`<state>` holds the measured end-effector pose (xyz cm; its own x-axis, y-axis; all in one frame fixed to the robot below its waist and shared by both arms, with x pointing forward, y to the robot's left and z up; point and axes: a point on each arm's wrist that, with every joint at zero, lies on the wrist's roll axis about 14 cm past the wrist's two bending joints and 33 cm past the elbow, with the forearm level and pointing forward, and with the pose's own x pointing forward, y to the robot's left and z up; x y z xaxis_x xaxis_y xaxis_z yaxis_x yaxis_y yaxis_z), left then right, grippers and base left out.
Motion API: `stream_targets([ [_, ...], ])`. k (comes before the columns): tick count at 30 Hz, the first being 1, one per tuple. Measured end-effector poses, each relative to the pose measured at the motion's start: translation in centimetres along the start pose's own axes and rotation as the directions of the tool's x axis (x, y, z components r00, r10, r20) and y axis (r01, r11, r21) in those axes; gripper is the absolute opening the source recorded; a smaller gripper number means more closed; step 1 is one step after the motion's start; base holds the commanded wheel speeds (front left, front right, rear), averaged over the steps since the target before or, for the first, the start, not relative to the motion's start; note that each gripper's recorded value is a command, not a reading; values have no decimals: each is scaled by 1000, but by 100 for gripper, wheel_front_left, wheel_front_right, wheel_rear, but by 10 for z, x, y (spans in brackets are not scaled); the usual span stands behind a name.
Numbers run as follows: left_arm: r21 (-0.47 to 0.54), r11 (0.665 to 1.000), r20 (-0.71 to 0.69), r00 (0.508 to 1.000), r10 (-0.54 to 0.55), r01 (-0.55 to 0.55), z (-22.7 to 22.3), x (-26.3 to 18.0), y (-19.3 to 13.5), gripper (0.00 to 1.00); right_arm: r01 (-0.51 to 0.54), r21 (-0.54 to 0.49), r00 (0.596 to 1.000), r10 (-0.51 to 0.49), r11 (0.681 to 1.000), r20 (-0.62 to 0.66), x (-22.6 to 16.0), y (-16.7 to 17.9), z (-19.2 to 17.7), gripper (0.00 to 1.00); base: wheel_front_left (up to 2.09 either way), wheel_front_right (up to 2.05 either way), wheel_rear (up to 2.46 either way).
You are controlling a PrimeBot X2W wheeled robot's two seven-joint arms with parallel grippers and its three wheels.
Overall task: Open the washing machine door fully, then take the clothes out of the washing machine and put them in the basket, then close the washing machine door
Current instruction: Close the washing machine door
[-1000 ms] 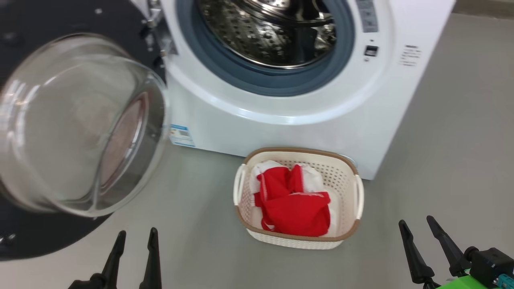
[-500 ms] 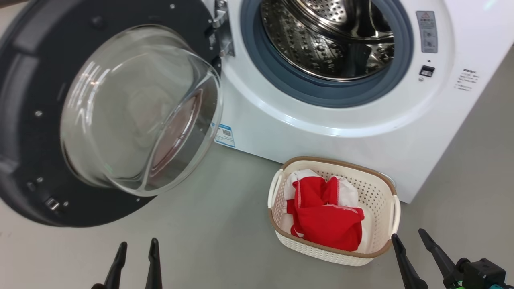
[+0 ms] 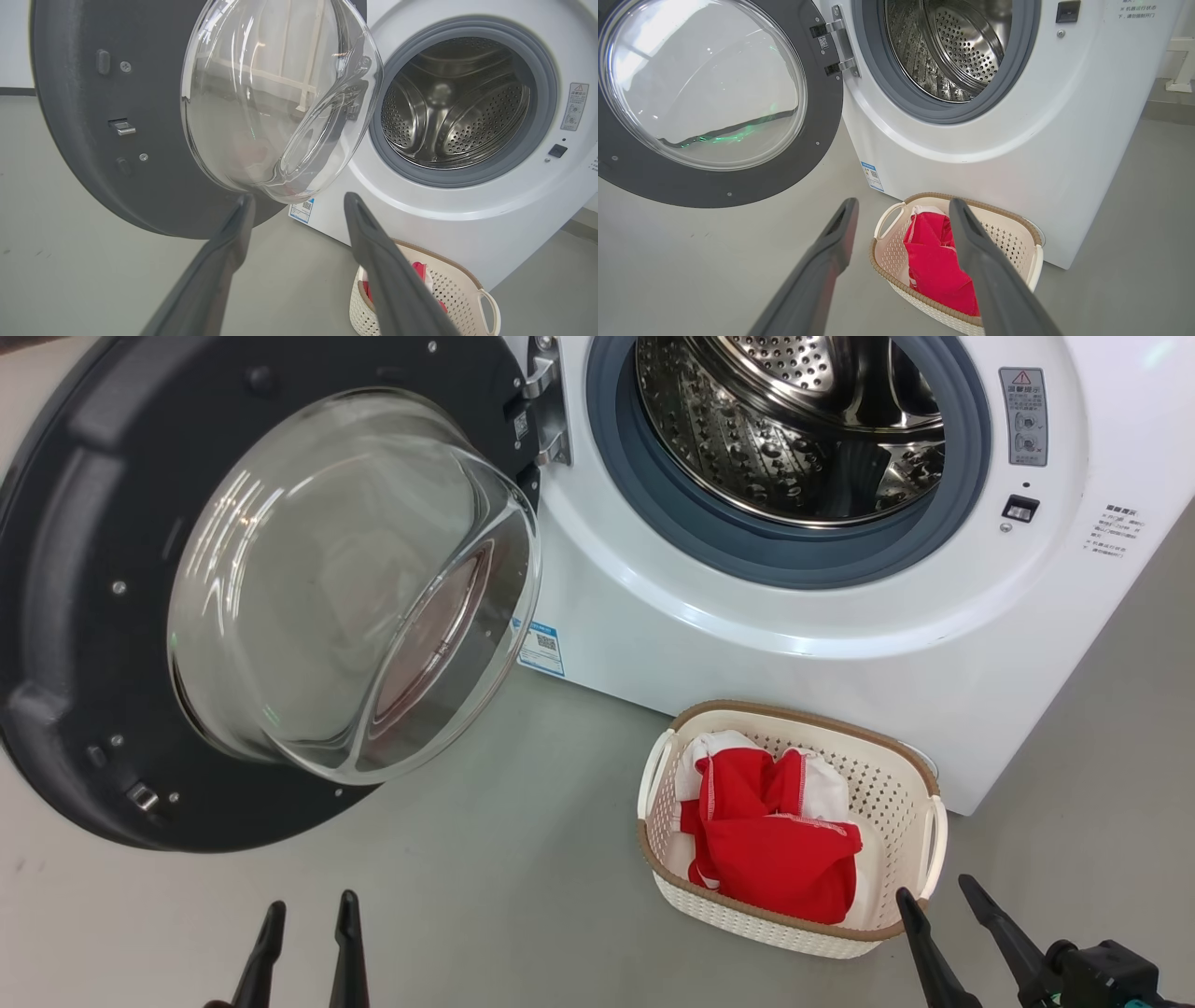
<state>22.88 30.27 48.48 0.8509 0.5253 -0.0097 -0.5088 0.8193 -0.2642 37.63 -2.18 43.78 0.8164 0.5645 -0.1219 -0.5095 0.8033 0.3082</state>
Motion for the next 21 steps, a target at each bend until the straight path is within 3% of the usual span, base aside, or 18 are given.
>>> stream_targets([
  [4, -5, 1000, 7, 1000, 7, -7, 2, 1, 2, 100, 0, 0, 1000, 0, 1000, -2, 0, 0, -1, 100, 0, 0, 0],
  [5, -11, 1000, 11, 1000, 11, -11, 4, 1, 3, 90, 0, 1, 1000, 0, 1000, -2, 1, 0, -1, 100, 0, 0, 0],
  [6, -17, 1000, 19, 1000, 16, -16, 6, 2, 5, 44, -1, 1, 1000, 1, 1000, -2, 1, 0, -1, 100, 0, 0, 0],
  [8, -17, 1000, 39, 999, 24, -23, 13, 4, 8, 0, -1, 2, 1000, 1, 1000, -3, 1, 0, -1, 100, 0, 0, 0],
  [15, 1, 1000, 200, 980, 0, 0, 65, 20, 11, 0, 4, 4, 1000, -4, 1000, -5, 1, -2, -2, 100, 0, 0, 0],
  [21, 97, 995, 430, 901, -59, 19, 147, 36, 8, 0, 11, 7, 1000, -11, 1000, -3, 1, -4, -2, 100, 0, 0, 0],
])
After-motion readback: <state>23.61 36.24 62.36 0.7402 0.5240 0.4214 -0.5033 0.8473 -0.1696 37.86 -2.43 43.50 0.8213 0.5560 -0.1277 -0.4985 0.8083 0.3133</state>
